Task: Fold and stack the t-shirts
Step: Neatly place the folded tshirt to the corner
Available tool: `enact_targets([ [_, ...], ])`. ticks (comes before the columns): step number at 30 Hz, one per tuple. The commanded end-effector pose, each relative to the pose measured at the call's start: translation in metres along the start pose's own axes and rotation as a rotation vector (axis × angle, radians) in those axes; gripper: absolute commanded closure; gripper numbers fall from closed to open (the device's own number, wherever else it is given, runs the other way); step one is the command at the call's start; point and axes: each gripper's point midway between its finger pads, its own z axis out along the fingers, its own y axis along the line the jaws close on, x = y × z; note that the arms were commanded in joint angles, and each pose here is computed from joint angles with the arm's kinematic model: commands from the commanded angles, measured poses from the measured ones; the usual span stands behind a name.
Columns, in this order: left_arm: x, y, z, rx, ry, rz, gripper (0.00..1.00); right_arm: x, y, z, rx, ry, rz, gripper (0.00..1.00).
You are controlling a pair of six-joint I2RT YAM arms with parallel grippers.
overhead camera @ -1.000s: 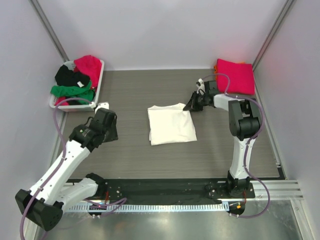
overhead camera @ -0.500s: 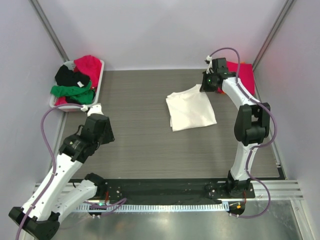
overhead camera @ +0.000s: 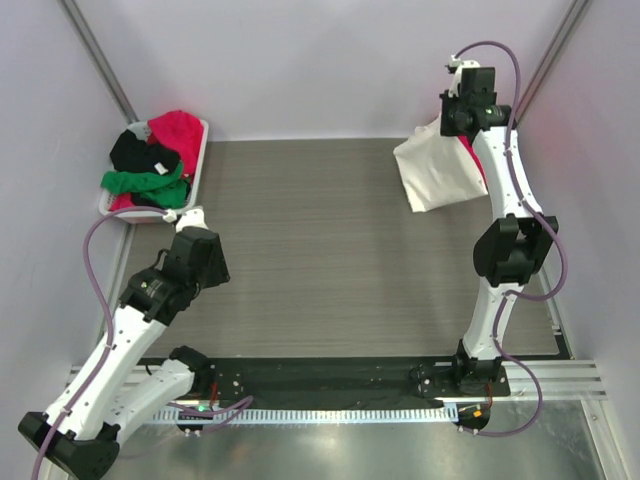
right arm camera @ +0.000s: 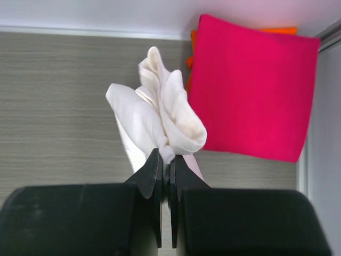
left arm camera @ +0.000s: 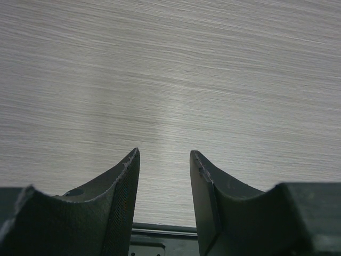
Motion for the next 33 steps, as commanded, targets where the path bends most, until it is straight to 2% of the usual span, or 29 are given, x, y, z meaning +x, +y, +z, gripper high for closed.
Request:
enact_targets([
  [1,-0.008,-0.005,0.002,0.015,-0.034,-0.002,0.56,-0.039,-0.014,-0.016,0.039,-0.095,-0.059,0.99],
  [21,-0.004,-0.008,0.007,0.02,-0.006,0.012,0.57,-0.106,-0.069,-0.031,0.113,-0.279,-0.031,0.99],
  [33,0.001,-0.006,0.014,-0.006,0.022,0.023,0.57,-0.104,-0.102,-0.003,0.142,-0.301,-0.01,0.99],
])
